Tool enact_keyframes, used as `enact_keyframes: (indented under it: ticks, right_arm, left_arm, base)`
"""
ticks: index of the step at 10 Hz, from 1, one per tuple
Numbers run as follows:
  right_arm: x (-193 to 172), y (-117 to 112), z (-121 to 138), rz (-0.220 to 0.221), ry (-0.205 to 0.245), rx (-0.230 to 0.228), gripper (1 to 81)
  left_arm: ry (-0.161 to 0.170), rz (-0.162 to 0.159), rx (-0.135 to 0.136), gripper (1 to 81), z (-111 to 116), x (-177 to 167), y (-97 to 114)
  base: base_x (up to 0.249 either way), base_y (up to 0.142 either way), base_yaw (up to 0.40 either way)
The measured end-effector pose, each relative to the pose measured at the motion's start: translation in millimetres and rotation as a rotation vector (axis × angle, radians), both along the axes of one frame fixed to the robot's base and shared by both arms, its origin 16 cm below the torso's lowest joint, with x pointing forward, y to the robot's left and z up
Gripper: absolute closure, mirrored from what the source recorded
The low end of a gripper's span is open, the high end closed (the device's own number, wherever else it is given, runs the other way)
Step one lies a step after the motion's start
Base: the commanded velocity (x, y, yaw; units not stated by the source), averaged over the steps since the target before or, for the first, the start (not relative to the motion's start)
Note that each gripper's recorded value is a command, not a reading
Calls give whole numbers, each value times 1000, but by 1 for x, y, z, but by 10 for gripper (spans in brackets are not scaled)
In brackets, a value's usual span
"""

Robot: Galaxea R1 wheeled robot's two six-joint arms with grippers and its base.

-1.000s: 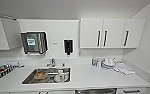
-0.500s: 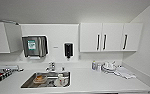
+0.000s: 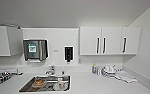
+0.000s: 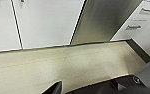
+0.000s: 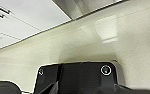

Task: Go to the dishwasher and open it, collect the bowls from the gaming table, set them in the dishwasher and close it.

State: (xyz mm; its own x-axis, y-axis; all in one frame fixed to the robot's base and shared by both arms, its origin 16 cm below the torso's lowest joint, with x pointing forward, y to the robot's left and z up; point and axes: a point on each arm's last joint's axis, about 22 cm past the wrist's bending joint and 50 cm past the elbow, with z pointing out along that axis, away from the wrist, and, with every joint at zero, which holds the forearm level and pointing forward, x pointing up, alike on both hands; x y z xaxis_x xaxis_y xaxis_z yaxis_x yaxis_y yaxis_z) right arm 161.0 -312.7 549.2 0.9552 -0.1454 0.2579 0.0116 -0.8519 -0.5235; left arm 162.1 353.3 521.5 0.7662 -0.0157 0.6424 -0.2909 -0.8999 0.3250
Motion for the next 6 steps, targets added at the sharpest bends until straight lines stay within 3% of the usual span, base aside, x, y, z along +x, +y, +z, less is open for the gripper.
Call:
enact_keyframes:
  ticks: [2, 3, 5, 6]
  right_arm:
    - [11, 0, -7, 0, -17, 0, 10]
    - [18, 0, -10, 0, -28, 0, 10]
    - [27, 1, -18, -2, -36, -2, 10]
    - [26, 2, -25, -2, -20, -1, 10]
  left_arm:
    - [-34, -29, -97, 10, 19, 17, -37]
    - [-61, -48, -131, 10, 32, 29, -47]
    - [-98, -74, -162, 10, 56, 49, -50]
    - [-87, -84, -184, 10, 62, 49, -54]
  base:
    - [0, 0, 0]
    - [0, 0, 0]
    - [0, 0, 0]
    - [0, 0, 0]
